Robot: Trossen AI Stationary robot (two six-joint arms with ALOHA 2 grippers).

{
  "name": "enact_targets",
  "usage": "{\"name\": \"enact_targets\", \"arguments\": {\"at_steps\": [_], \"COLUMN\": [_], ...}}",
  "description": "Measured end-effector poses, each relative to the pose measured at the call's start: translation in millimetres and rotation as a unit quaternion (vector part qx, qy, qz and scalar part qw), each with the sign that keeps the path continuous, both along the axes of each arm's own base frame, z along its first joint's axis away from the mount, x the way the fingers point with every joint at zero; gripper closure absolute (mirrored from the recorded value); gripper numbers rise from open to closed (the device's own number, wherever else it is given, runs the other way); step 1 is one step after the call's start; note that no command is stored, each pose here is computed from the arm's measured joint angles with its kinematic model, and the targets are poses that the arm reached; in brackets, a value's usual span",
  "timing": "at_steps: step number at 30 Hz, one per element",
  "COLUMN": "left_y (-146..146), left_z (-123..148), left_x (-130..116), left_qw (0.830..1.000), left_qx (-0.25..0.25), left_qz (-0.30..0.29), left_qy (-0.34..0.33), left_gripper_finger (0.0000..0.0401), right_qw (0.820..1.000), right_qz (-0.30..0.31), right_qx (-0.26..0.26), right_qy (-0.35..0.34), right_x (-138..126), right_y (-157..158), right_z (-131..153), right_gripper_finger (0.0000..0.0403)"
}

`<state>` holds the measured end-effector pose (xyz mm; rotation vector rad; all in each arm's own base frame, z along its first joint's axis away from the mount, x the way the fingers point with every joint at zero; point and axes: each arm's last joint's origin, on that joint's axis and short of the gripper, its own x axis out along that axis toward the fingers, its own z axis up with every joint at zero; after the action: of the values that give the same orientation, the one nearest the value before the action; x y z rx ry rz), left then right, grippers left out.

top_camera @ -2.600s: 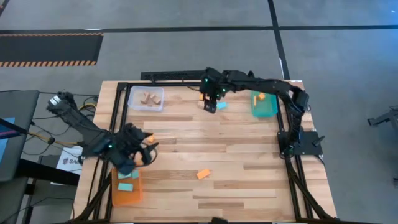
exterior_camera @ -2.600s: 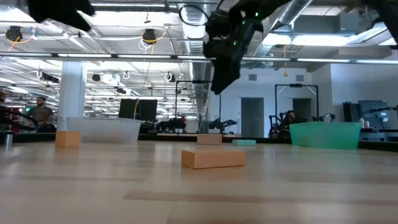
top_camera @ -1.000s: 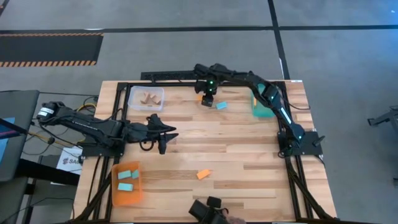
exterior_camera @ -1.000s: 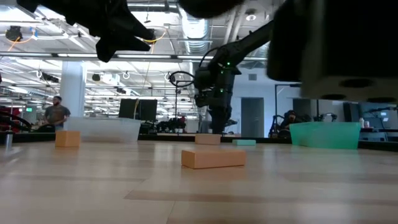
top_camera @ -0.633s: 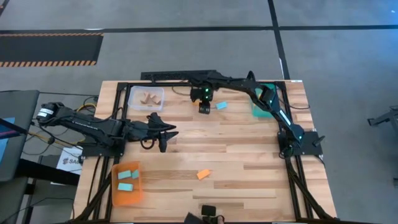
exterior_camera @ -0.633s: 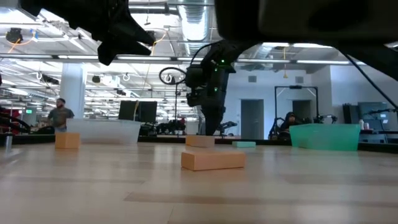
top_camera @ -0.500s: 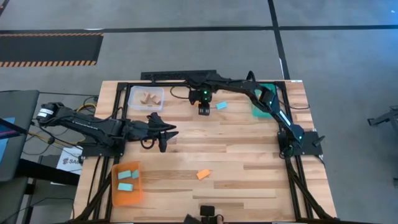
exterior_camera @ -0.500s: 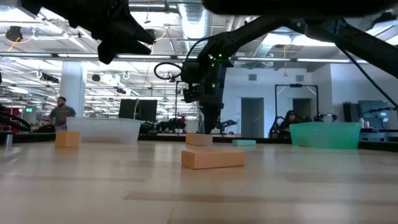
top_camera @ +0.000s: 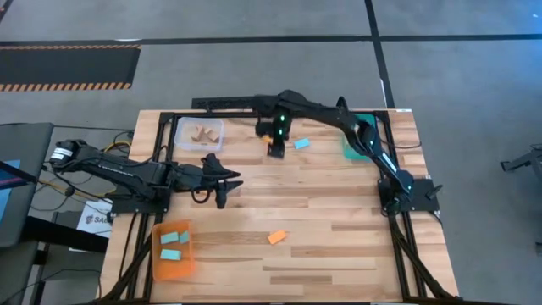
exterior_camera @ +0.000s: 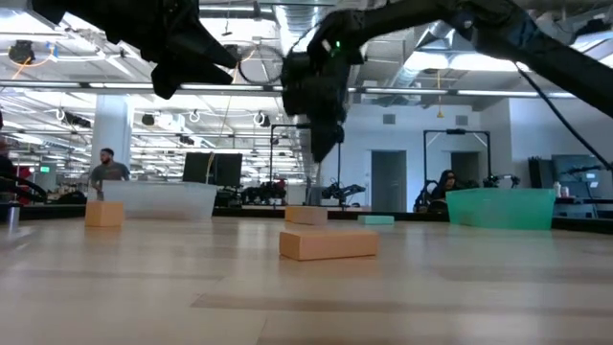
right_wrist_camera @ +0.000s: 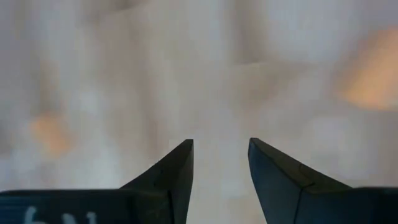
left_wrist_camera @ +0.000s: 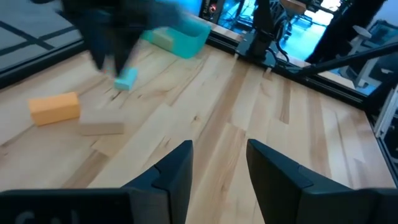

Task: Sort & place blocks by color
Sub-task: Put the orange block into the light blue bin

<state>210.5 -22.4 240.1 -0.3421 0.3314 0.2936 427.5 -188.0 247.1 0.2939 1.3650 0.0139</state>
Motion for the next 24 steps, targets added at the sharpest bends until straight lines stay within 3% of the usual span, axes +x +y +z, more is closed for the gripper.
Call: {"name": "enact_targets", "arguments": {"at_steps": [4, 7, 11, 14, 19, 24], "left_y": [0, 1, 4, 6, 6, 5], "left_z": [0, 1, 6, 10, 13, 13], "left_x": [-4, -14, -29, -37, -40, -40], "left_qw": [1.000, 0.999, 0.999, 0.998, 0.998, 0.997], "left_qx": [0.009, 0.012, 0.016, 0.032, 0.052, 0.040], "left_qz": [-0.015, -0.016, -0.008, -0.005, -0.021, -0.051], "left_qy": [0.015, 0.034, 0.046, 0.044, 0.038, 0.041], "left_gripper_finger": [0.0264, 0.0264, 0.0264, 0.0264, 0.0264, 0.0264], "right_qw": [0.995, 0.991, 0.981, 0.972, 0.953, 0.943], "right_qz": [0.062, 0.107, 0.142, 0.150, 0.138, 0.199], "right_qx": [0.076, 0.072, 0.050, 0.018, 0.000, -0.014], "right_qy": [-0.002, -0.017, -0.121, -0.182, -0.269, -0.265], "right_x": [3, 5, -5, -21, -42, -46], "right_y": [60, 112, 180, 222, 258, 277], "right_z": [8, 9, 18, 7, -7, -34], "right_gripper_finger": [0.0227, 0.0227, 0.0227, 0.0227, 0.0227, 0.0225]}}
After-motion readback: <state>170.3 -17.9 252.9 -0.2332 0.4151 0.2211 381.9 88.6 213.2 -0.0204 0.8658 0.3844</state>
